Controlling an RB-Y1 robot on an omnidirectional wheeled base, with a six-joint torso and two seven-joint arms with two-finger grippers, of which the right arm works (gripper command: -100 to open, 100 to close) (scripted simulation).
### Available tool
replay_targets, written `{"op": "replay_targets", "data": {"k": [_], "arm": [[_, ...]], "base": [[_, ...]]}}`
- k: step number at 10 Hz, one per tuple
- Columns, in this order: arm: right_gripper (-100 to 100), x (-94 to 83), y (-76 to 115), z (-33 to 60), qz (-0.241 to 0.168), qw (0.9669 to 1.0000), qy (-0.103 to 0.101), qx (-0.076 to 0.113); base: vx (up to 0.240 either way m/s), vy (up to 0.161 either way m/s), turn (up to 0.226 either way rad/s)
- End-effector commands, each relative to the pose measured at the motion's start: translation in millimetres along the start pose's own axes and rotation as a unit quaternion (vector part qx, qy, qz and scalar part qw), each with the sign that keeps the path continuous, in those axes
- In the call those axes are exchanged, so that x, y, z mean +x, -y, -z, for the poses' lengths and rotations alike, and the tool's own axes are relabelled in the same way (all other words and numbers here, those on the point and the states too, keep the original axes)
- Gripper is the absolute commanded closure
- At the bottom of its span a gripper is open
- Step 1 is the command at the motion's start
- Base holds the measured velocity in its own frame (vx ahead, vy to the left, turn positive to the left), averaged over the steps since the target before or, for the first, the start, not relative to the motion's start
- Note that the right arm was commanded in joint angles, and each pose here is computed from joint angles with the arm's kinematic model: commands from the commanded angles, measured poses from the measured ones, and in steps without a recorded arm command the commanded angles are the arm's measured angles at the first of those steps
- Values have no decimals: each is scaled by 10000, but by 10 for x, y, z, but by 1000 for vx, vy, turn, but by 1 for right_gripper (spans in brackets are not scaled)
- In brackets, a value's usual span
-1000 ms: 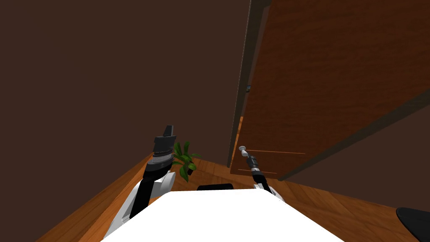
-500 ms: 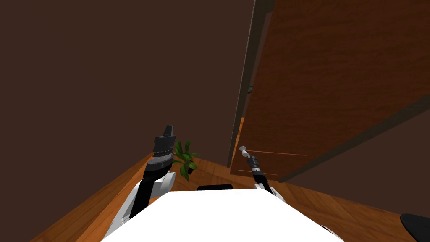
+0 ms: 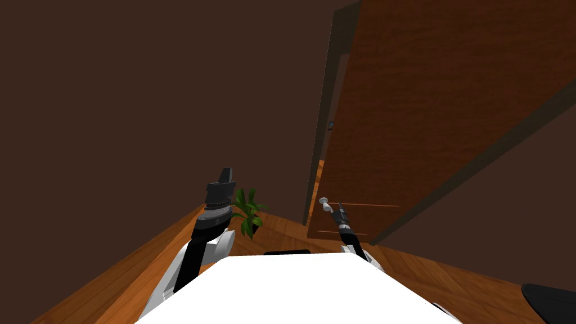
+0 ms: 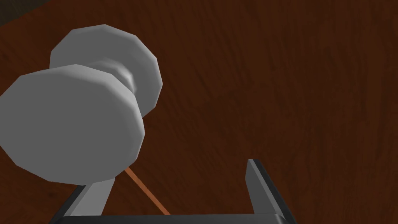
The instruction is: Pull the door open
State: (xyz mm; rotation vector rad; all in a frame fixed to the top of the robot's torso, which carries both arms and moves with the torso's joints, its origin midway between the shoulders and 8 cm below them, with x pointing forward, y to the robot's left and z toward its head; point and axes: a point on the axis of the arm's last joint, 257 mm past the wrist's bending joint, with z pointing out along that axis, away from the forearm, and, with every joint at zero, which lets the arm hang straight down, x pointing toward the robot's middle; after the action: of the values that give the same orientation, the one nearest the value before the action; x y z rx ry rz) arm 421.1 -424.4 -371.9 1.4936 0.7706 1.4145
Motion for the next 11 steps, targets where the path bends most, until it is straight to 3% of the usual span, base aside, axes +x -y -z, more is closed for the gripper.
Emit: {"op": "replay_targets", "data": {"k": [1,5,6,8,9,10,11], "arm": [[-100,190,154,-1,-348,9993,-76,104],[-100,211,171,-12,-867,9962,-14,87],[-100,222,181,-18,-1117,9937,19,78],[-100,222,181,-18,-1144,9934,20,78],[-100,234,192,-23,-1423,9898,53,67],[-100,234,192,-23,-1423,9898,53,67],[-100,248,204,-29,-1674,9858,88,56]], "base": [[-31,-8,19],[-48,-9,38],[-60,-1,33],[-22,-5,-5],[-33,-16,28],[-39,-14,32],[-50,-12,48]]}}
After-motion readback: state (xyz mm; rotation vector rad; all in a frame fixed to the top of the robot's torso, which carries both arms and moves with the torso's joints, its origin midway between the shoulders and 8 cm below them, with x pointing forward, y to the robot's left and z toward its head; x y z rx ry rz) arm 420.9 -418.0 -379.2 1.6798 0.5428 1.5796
